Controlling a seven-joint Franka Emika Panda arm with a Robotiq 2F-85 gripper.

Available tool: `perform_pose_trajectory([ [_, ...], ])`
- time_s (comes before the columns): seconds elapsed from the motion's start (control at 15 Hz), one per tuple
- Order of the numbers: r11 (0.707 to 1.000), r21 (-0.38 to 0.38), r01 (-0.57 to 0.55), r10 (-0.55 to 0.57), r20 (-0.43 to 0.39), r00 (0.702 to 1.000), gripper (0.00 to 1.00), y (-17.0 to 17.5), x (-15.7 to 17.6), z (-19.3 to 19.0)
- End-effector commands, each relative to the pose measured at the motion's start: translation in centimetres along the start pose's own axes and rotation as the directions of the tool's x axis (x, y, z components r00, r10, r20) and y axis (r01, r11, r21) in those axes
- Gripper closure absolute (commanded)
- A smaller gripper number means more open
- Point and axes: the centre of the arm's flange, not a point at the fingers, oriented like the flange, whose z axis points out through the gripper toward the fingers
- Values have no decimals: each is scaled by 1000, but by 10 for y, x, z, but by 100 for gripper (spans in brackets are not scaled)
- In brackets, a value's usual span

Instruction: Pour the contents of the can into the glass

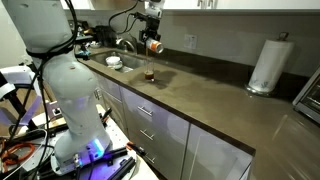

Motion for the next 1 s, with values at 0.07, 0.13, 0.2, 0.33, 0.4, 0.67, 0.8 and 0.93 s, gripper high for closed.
perform_pose_trajectory([
  [0.07,1000,8,-25,25,-54,998,74,6,-1,-11],
  [0.13,1000,8,-26,27,-60,998,74,6,-6,-11],
  [0.2,1000,9,-28,28,-63,998,74,6,-6,-11],
  [0.33,1000,13,-26,27,-69,997,74,6,-11,-11],
  [0.4,1000,16,-26,27,-72,997,74,6,-15,-11],
  [0.67,999,26,-20,22,-74,997,74,8,-25,-13],
  [0.8,999,30,-16,18,-78,997,74,10,-27,-15],
  [0.93,999,36,-13,16,-86,996,74,9,-28,-15],
])
